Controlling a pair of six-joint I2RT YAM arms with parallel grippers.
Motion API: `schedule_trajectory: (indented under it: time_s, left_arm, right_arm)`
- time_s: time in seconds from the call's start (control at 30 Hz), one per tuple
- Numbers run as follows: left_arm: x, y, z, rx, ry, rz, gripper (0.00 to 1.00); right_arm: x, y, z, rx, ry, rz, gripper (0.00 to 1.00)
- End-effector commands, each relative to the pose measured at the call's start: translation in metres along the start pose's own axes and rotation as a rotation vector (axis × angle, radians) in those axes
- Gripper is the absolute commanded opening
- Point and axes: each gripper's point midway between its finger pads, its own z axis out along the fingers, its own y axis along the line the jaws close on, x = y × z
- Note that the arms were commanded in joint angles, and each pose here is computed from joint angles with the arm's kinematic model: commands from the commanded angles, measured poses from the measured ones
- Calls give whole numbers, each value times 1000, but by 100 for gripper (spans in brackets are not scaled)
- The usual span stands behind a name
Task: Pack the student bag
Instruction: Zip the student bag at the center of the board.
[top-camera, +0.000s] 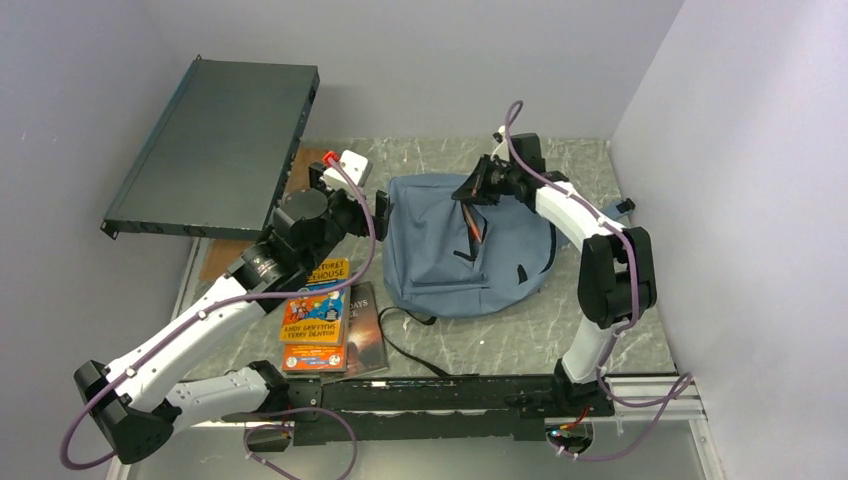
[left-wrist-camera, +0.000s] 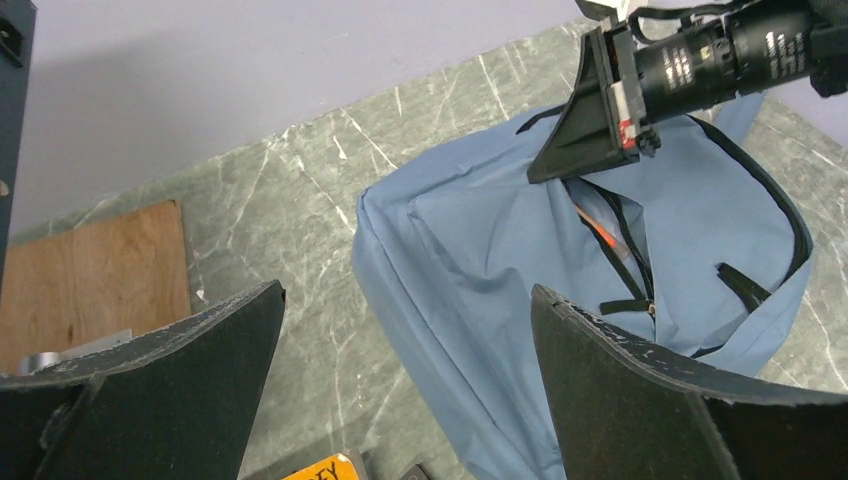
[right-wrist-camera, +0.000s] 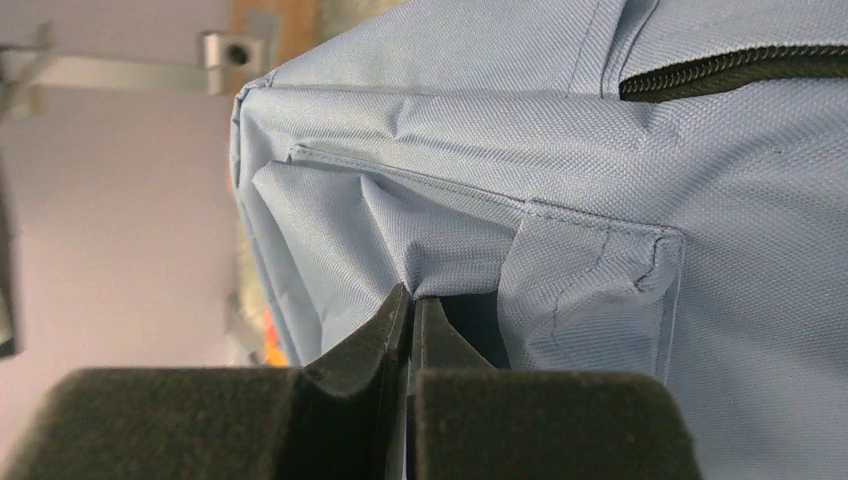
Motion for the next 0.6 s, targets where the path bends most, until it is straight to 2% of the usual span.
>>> schedule_trajectory:
  time_s: [0.0, 0.13, 0.23, 0.33, 0.43, 0.57]
  left_arm:
    - [-20, -13, 2, 58, -38, -46, 98]
    - [-8, -26, 11, 109, 7, -69, 98]
    - [5, -35, 20, 138, 49, -75, 98]
    - [19, -44, 31, 158, 105, -72, 98]
    - [33, -50, 39, 172, 149, -74, 97]
    - [38, -59, 40, 211, 153, -107, 96]
  right_arm:
    - [-1, 44, -39, -327, 130, 28, 0]
    - [-4, 39, -30, -341, 144, 8, 0]
    - [-17, 23, -19, -249, 126, -16, 7]
    - [-25, 18, -15, -199, 130, -50, 19]
    - [-24, 12, -20, -135, 117, -113, 37]
    - [-10, 10, -35, -69, 94, -188, 50]
